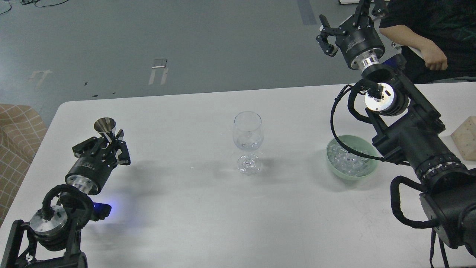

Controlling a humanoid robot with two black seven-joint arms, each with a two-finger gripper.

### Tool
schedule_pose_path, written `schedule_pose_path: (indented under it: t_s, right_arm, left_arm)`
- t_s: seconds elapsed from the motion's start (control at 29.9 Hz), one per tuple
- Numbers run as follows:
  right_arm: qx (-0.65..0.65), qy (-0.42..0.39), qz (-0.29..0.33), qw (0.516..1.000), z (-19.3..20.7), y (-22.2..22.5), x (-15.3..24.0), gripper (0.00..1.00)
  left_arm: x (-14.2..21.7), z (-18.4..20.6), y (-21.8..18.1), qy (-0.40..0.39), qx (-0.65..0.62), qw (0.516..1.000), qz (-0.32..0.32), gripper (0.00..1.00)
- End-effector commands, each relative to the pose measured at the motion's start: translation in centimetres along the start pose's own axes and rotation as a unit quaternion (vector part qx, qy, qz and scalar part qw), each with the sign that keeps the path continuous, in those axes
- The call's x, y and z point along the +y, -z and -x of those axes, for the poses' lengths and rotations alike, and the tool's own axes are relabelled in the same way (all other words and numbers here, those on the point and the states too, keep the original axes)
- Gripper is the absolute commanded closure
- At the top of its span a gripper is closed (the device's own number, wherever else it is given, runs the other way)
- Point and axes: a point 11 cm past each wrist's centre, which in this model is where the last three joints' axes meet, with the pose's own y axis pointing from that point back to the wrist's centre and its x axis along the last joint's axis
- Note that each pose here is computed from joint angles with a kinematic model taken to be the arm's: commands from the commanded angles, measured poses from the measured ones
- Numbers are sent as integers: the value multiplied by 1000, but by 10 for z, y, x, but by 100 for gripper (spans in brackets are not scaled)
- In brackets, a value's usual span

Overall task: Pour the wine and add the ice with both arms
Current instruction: 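Turn the jigger upright and bring it back toward its spot, then lower the jigger onto the table with the left gripper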

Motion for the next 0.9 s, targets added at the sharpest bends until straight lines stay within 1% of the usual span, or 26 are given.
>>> schedule_pose_path:
  t_s: [0.0,0.33,0.47,0.5,0.57,0.67,0.87]
  right_arm:
    - [0,1,0,1000,0,0,0,0]
    - [0,0,0,1000,0,0,0,0]
    - [0,0,0,1000,0,0,0,0]
    - [0,0,0,1000,0,0,0,0]
    - [0,-1,1,1000,-1,-1,1,0]
    - [0,-1,0,1000,-1,0,0,0]
    - [0,-1,0,1000,-1,-1,1,0]
  left_arm:
    - [-2,-15,1,-6,3,1000,10,100]
    - [-7,-32,-2,-21,9,1000,18,100]
    - [-9,-34,-3,-25,9,999,22,88]
    - [-9,-34,-3,-25,9,999,22,88]
    - [-10,-33,-3,-24,8,999,22,81]
    - [-13,-35,-3,-28,10,999,23,74]
    - [-15,-34,-3,-27,10,999,23,67]
